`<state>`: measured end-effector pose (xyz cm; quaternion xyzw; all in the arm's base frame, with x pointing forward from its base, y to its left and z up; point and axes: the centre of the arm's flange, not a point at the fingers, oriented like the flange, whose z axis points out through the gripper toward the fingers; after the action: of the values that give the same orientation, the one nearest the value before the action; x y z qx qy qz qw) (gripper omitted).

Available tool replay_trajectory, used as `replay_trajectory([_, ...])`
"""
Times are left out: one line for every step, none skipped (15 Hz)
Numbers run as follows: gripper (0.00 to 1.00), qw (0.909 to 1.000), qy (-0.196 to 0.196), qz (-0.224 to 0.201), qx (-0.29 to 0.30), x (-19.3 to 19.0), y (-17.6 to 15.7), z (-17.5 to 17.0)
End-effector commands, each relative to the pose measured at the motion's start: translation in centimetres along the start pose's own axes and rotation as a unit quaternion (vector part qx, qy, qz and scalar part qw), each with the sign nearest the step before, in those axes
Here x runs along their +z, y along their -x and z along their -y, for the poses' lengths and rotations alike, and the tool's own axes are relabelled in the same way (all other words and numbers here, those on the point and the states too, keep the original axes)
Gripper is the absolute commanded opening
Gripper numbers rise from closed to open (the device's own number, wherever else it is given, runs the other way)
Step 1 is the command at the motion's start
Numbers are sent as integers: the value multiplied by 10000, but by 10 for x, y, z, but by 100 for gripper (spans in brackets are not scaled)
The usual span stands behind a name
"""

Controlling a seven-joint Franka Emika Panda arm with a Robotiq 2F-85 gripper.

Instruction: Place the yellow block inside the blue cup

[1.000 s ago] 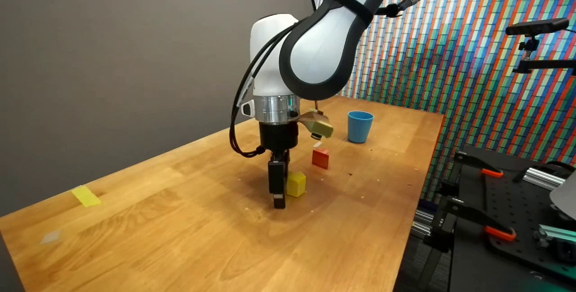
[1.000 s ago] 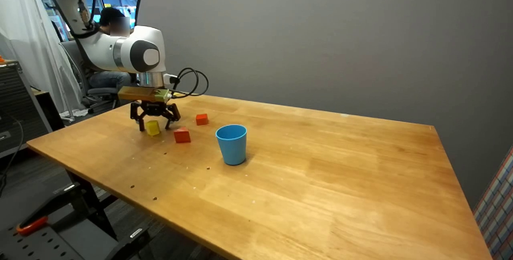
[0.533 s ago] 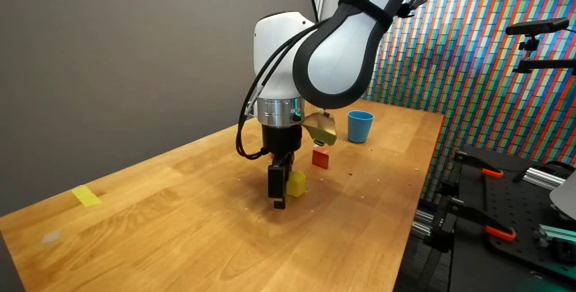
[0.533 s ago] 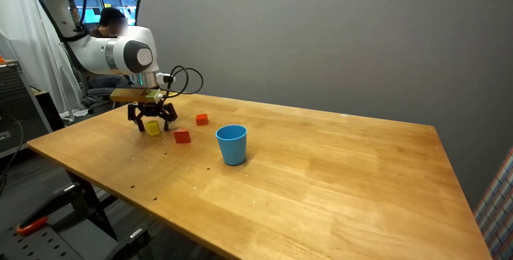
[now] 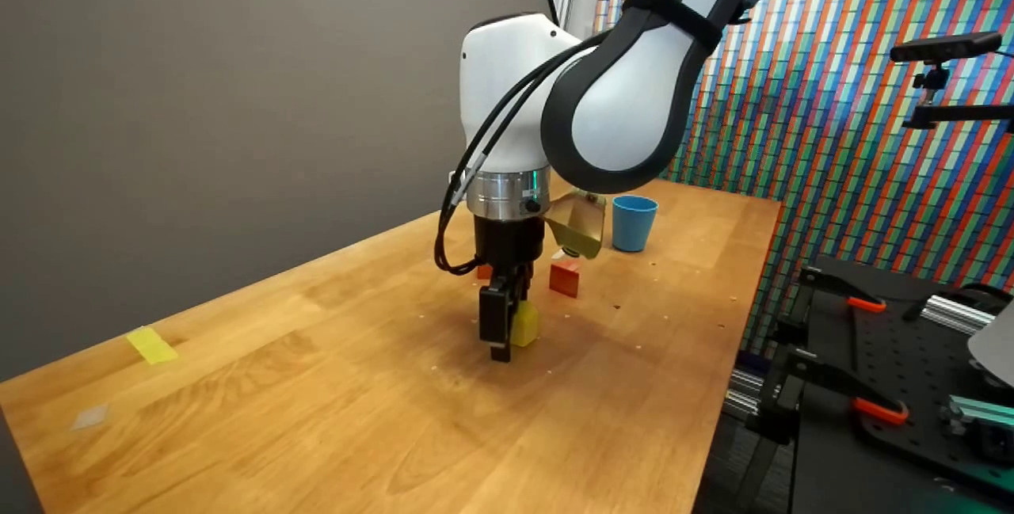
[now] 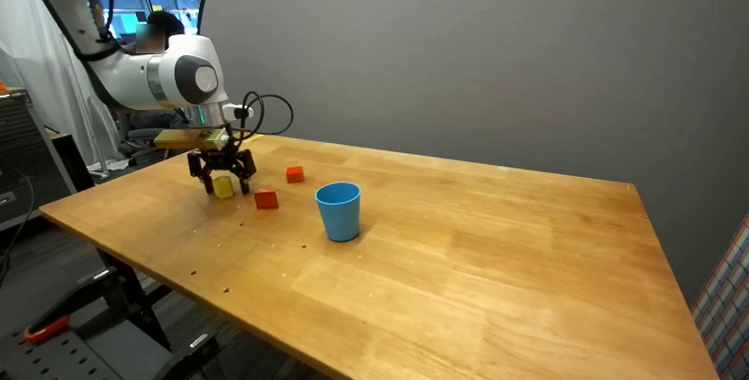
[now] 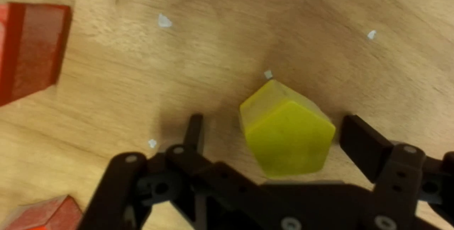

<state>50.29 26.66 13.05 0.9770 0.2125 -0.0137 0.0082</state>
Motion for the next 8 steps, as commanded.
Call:
replay_trajectory([67, 9997, 180, 15, 144, -5, 15, -3])
replay_trajectory([57, 9996, 228, 15, 185, -7, 16, -2])
replay_trajectory([50, 9995, 245, 19, 213, -9, 17, -2])
replay_trajectory([41, 9993, 259, 52, 259, -9, 18, -2])
replay_trajectory([34, 9991, 289, 65, 310, -10, 19, -2])
replay_trajectory([27, 9987, 324, 66, 378, -12, 20, -3])
replay_trajectory([20, 9984, 347, 54, 448, -15, 21, -5])
replay_trajectory([21, 9977, 378, 57, 554, -20, 24, -11])
